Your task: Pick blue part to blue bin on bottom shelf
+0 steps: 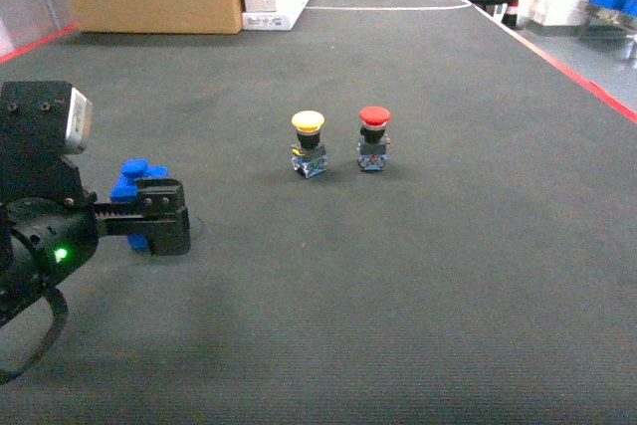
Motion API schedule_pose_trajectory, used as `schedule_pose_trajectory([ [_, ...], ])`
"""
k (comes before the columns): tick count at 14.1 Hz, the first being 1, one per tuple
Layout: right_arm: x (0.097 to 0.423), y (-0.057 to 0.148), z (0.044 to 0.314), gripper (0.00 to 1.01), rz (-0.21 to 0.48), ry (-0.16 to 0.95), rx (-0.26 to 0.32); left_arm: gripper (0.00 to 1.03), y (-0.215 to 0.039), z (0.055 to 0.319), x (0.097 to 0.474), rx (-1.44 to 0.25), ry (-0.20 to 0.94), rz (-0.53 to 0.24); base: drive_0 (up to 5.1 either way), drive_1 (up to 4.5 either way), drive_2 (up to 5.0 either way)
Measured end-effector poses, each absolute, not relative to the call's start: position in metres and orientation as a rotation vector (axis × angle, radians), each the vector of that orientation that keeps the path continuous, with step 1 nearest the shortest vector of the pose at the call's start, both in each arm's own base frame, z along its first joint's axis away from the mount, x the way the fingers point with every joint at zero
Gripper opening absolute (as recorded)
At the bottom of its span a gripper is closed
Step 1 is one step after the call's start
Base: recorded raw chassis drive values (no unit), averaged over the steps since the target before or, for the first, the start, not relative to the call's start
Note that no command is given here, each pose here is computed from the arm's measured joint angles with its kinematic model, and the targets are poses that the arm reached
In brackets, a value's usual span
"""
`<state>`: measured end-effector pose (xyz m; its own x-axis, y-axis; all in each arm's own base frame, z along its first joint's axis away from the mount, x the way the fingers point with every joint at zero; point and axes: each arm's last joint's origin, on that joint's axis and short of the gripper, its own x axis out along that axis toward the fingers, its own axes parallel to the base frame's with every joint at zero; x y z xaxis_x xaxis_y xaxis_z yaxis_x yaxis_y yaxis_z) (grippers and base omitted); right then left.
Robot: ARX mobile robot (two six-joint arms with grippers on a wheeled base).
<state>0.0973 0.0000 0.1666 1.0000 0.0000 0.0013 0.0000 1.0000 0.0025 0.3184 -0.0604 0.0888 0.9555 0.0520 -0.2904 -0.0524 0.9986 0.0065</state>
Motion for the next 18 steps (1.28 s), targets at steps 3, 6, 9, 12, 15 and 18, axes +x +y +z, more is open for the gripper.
schedule_pose_trajectory([
  [3, 0.097, 0.0, 0.167, 0.98, 0.0, -0.002, 0.003, 0.98, -0.059, 0.071, 0.344, -0.002, 0.31, 0.048, 0.0, 0.0, 0.0],
  [6, 0.097, 0.0, 0.167, 0.98, 0.0, -0.001, 0.002, 0.98, -0.056, 0.054, 0.359, 0.023, 0.345, 0.052, 0.0, 0.0, 0.0],
  [9, 0.097, 0.0, 0.167, 0.98, 0.0, -0.001, 0.002, 0.7, -0.052, 0.057, 0.37, 0.024, 0.307, 0.046, 0.0, 0.0, 0.0],
  [12, 0.097, 0.0, 0.167, 0.98, 0.0, -0.001, 0.003, 0.45, -0.054, 0.057, 0.371, 0.034, 0.275, 0.033, 0.0, 0.0, 0.0],
  [15, 0.097, 0.0, 0.167, 0.98, 0.0, -0.001, 0.002, 0.44, -0.052, 0.064, 0.343, 0.046, 0.251, 0.017, 0.0, 0.0, 0.0],
  [18, 0.097, 0.0, 0.167, 0.98, 0.0, -0.001, 0.002, 0.44, -0.05, 0.1, 0.28, 0.014, 0.182, 0.021, 0.0, 0.0, 0.0],
])
